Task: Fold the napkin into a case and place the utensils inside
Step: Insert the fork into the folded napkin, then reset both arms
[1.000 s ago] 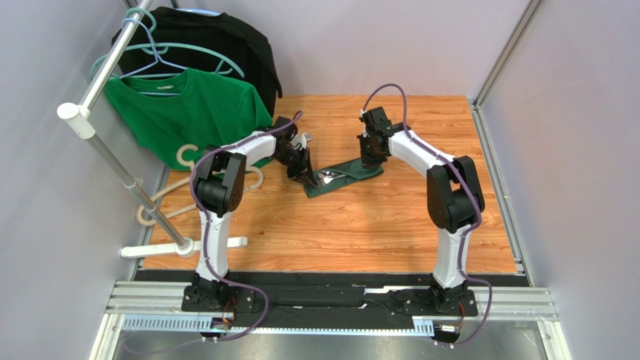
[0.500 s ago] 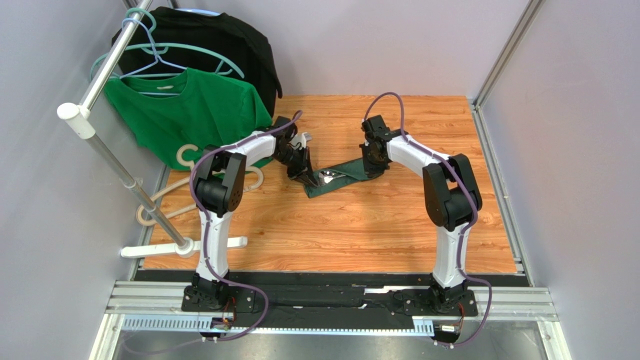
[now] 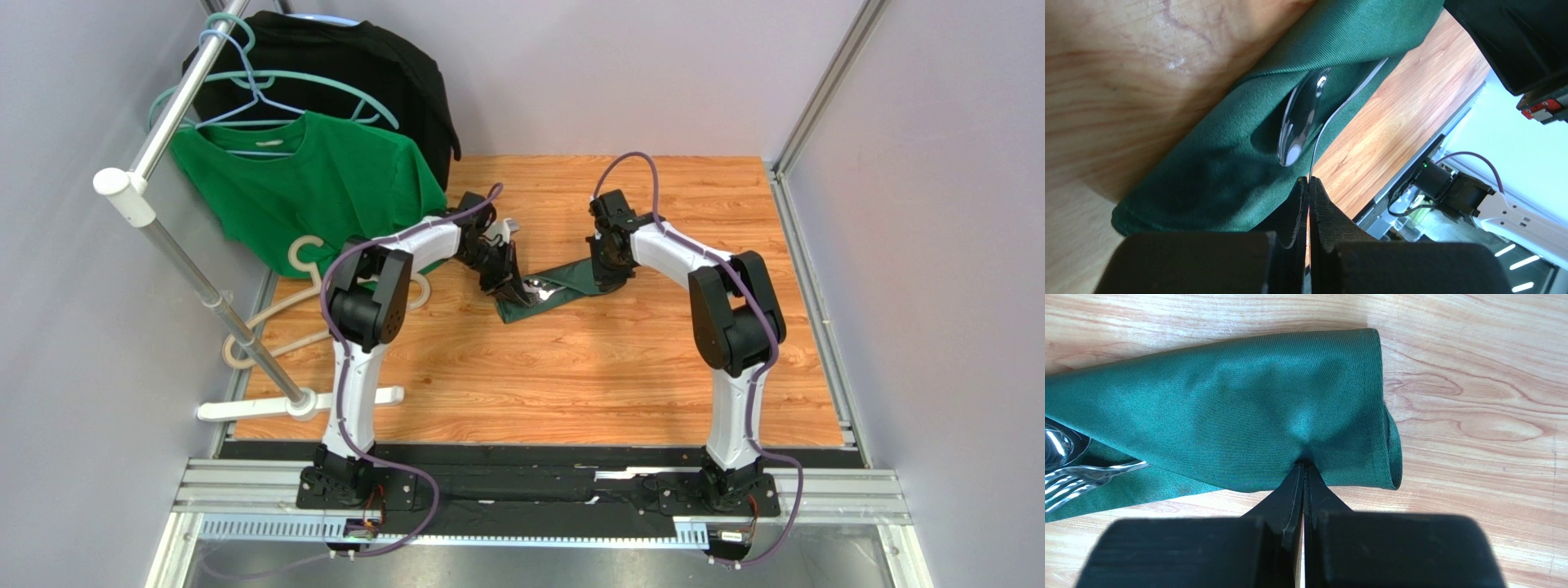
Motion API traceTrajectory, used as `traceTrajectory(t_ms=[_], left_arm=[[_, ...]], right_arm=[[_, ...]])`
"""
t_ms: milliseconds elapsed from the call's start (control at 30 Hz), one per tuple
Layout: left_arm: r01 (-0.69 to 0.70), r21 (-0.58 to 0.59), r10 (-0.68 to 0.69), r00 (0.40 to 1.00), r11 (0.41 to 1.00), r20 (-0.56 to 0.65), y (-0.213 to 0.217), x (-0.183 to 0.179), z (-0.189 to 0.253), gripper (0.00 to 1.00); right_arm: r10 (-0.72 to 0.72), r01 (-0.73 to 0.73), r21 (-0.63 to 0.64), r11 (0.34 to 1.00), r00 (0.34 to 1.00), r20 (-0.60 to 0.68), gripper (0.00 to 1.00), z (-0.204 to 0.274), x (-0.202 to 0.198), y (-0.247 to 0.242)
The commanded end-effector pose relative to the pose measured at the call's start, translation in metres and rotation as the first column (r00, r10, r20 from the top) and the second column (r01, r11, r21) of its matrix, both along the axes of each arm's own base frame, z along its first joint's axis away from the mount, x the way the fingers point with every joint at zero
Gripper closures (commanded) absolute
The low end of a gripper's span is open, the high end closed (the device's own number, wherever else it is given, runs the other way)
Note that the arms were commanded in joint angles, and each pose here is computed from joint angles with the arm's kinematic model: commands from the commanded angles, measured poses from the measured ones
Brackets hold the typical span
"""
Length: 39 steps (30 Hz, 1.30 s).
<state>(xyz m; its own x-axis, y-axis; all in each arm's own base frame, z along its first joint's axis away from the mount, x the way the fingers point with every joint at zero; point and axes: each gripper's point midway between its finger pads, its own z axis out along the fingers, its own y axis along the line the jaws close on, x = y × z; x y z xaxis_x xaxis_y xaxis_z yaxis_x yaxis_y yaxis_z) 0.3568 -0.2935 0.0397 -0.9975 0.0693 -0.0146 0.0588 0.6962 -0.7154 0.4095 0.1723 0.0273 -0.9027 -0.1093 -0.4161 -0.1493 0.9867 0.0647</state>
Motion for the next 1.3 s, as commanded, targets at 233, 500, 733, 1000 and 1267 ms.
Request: traceTrajectory(t_ms=[233, 500, 733, 1000, 1267], left_arm=[[-0.021, 0.015, 0.021, 0.998, 1.0, 0.058, 0.001, 0.012, 0.017, 0.68], [-0.038, 0.037, 0.034, 0.994, 0.999, 0.103, 0.018, 0.003, 0.041, 0.52], [-0.022, -0.024, 0.025, 0.991, 0.999, 0.13, 0.027, -0.03, 0.077, 0.49], [0.086, -0.181, -0.06, 0.987, 0.98, 0.146, -0.004, -0.12, 0.112, 0.46], [0.301, -0.253, -0.206, 0.916, 0.919, 0.343, -0.055, -0.21, 0.134, 0.46]], right_arm=[[0.025, -0.025, 0.018, 1.0, 1.0, 0.006, 1.0, -0.007, 0.004, 0.01], [0.021, -0.021, 0.026, 0.999, 1.0, 0.011, 1.0, -0.003, 0.007, 0.011], [0.011, -0.013, 0.044, 0.999, 0.999, 0.051, 1.0, 0.027, 0.01, 0.013], [-0.051, 0.049, 0.023, 0.999, 0.996, 0.073, 0.99, 0.079, -0.01, -0.002], [-0.069, 0.065, 0.047, 0.997, 0.994, 0.081, 0.75, 0.1, -0.056, -0.02]])
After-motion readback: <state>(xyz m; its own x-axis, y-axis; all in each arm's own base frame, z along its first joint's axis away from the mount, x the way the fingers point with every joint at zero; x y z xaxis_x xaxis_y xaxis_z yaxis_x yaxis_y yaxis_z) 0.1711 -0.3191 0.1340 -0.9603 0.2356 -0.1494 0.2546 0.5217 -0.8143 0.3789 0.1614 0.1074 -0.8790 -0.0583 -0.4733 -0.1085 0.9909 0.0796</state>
